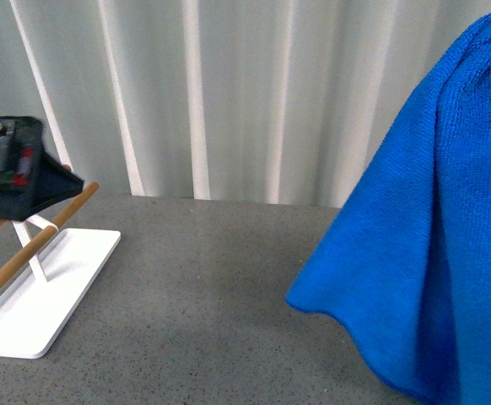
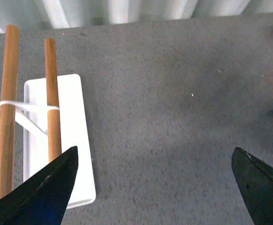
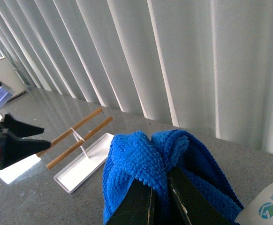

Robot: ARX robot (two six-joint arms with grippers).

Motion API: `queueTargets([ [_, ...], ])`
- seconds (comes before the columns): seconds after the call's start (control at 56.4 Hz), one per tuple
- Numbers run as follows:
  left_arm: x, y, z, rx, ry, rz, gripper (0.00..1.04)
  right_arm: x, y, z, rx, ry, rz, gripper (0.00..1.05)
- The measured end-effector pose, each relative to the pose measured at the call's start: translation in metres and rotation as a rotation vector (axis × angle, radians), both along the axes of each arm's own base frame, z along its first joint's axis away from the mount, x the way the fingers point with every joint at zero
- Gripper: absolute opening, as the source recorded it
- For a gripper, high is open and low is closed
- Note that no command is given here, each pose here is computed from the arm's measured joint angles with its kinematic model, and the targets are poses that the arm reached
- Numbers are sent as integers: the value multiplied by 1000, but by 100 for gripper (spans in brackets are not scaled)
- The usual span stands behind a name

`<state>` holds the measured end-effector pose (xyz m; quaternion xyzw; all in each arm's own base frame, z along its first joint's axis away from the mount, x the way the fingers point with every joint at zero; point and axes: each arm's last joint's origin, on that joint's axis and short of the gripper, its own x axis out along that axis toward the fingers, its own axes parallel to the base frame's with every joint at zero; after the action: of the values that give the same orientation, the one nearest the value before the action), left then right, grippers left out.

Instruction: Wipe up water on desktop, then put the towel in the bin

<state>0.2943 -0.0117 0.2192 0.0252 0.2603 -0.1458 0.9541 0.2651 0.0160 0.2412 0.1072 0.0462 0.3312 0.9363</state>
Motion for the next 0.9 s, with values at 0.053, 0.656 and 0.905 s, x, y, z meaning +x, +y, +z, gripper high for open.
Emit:
queueTargets([
  [0.053, -15, 10, 0, -2, 10, -20, 98, 1, 0, 0, -3, -1, -1, 3],
  [0.656, -120, 85, -37, 39, -220, 248, 78, 7, 1, -7, -18, 33, -37, 3],
  [0.905, -145, 50, -35, -27, -532, 299, 30, 8, 2, -5, -28, 28, -32, 3],
])
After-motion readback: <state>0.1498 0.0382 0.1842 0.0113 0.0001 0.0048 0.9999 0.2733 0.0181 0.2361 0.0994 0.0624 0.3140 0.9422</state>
